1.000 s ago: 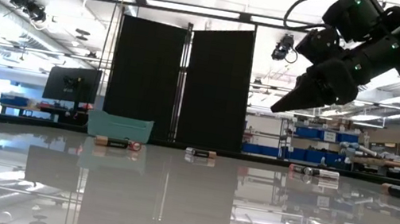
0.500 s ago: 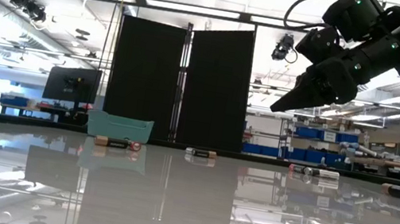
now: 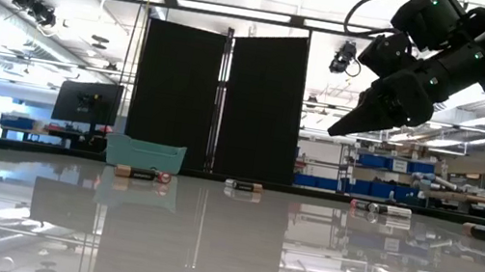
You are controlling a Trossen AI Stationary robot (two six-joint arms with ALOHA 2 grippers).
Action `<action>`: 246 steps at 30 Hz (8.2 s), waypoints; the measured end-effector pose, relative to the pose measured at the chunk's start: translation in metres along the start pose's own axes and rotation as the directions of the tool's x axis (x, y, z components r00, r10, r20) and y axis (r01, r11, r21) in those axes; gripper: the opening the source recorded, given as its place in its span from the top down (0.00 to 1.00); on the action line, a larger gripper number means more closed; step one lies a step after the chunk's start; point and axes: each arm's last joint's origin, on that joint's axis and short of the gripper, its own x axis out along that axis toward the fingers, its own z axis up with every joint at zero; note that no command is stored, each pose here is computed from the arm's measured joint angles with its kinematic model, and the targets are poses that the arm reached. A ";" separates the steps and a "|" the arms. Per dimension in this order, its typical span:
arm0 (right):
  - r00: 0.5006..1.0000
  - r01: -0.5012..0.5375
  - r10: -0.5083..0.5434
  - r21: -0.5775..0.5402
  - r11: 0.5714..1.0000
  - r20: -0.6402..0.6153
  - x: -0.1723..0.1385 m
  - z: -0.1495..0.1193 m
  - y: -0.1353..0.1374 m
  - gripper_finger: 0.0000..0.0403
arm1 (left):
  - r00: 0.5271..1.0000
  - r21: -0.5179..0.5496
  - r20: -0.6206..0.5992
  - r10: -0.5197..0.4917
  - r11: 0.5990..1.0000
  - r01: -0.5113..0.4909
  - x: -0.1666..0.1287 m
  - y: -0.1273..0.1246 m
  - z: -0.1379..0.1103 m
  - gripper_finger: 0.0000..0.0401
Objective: Sort batteries
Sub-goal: Put the silver battery into the yellow bin, then put the brown battery into the green bin, then put the red battery into the orange bin
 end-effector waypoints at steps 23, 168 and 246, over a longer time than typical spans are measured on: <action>1.000 0.001 -0.001 0.000 1.000 0.000 0.000 0.000 0.000 0.97 | 0.983 -0.414 0.124 0.136 0.907 -0.073 0.000 0.009 0.002 0.89; 0.997 -0.059 0.063 0.118 0.991 -0.032 -0.003 -0.002 0.021 0.95 | 0.836 -0.341 0.038 0.548 0.793 -0.505 -0.115 0.284 0.266 0.89; 0.991 -0.084 0.060 0.201 0.976 0.121 -0.004 0.019 0.020 0.79 | 0.401 -0.271 0.810 0.427 0.880 -0.389 -0.109 0.175 0.167 0.74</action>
